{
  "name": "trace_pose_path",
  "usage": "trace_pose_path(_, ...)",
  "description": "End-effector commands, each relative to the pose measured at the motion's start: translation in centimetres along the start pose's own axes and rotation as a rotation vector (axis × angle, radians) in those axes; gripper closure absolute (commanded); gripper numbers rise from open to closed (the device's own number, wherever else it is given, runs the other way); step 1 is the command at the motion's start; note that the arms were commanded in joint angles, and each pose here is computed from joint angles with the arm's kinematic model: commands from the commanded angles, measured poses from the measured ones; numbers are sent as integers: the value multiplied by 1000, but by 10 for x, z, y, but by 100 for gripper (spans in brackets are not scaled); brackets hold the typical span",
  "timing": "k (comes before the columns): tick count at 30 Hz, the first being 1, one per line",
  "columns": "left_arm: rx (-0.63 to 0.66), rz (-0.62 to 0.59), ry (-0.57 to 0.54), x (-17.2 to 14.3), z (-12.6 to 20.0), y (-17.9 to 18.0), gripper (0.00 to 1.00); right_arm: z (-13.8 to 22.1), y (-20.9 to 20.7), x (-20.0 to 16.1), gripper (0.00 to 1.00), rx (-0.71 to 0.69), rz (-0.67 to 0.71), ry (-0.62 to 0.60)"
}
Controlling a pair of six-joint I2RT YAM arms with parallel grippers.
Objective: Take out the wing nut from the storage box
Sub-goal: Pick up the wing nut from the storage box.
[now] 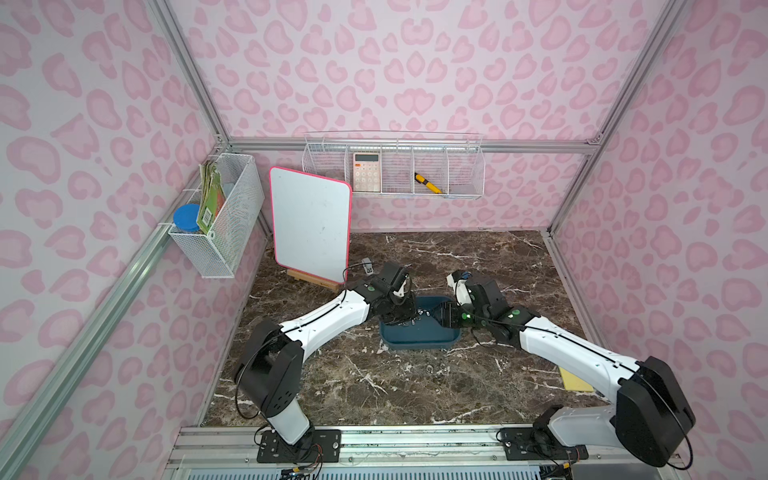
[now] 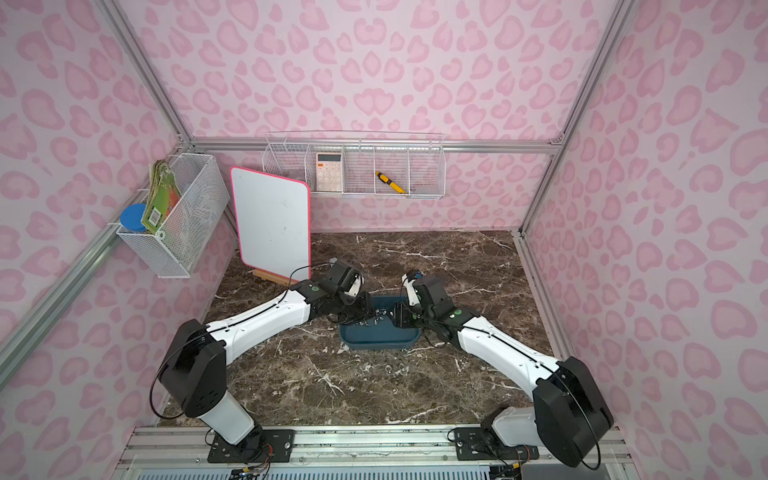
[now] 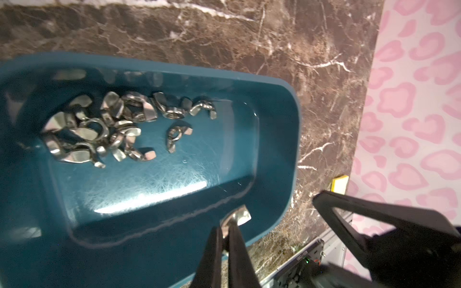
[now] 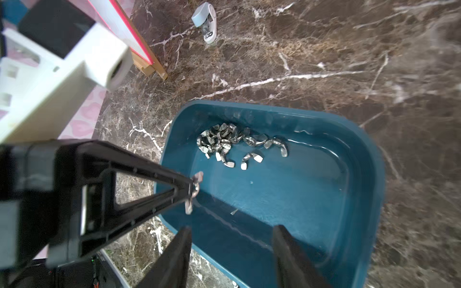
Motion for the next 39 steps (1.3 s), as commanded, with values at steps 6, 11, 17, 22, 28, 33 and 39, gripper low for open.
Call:
trace_pose_path(6,-69,-58,-2,-3,12,-7,100,-13,7,21,65,138,-90,-23)
trace_pose_path(11,-72,-65,-3,-4,14,-7,100,-17,3,24,69,170,-121,-27)
trace_pose_path(17,-74,-69,3,-4,13,-8,100,-22,6,25,68,199,-124,-11)
trace_pose_path(22,-84,-74,9,-4,13,-9,100,-27,7,24,69,209,-126,3)
trace_pose_path(28,-95,-75,10,-5,14,-10,100,-31,9,25,74,225,-128,11)
trace_pose_path(33,-96,-75,9,-5,15,-10,100,-34,15,24,76,240,-123,18)
trace_pose_path(39,-103,-78,3,-6,18,-9,100,-37,16,21,95,249,-130,29)
Point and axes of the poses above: each gripper's point midway between its finger pads, its own z axis back along the fingers, its own y axis along the line the jaws close on, x = y × z, the point moved 6 cm from there along z, back along the fingers, and after that the axes turned 14 degrees about z, right-handed, at the moved point
